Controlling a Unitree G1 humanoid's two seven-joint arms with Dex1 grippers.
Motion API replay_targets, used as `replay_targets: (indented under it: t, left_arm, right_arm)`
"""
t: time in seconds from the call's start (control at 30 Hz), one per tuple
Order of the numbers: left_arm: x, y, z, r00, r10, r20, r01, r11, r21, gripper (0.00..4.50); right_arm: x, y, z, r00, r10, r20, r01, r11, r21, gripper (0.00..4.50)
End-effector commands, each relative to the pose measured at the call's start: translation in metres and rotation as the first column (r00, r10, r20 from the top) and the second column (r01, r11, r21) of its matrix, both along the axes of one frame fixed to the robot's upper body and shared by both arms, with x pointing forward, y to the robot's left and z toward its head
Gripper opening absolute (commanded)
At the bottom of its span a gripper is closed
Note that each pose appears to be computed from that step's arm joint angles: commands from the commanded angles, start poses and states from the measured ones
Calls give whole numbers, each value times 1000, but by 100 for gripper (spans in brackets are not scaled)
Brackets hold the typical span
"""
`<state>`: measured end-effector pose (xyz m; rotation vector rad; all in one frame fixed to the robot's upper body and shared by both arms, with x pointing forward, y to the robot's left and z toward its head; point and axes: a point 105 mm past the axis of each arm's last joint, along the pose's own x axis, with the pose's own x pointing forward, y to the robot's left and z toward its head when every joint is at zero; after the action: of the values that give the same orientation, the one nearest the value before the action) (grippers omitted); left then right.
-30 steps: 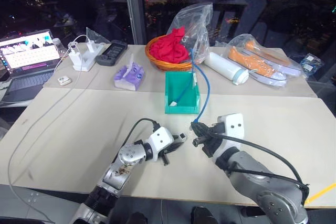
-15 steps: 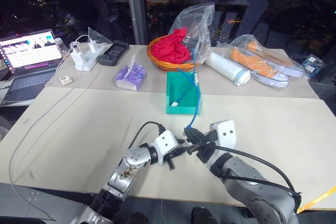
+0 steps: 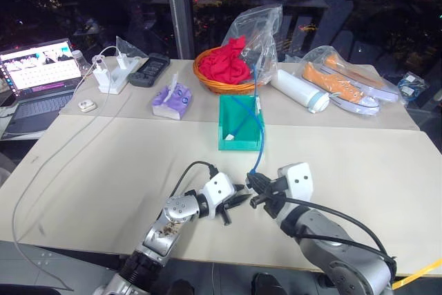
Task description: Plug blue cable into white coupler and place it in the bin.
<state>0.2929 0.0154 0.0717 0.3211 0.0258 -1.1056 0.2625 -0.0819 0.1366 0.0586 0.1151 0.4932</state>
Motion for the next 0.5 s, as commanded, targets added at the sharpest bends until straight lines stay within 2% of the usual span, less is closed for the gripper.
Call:
replay_targets:
  t: [0.03,0.5]
  left_arm:
    - [-9,-3,-19,998,-18,-67,21,999,35,59]
    - [-9,-2,-19,998,-13,-65,15,999,38,59]
  right_arm:
    - [-4,-1,9,999,7,42,-7,1000,2,0]
    - [-4,1,-1,1000,25,9,-25,1000,-16,0]
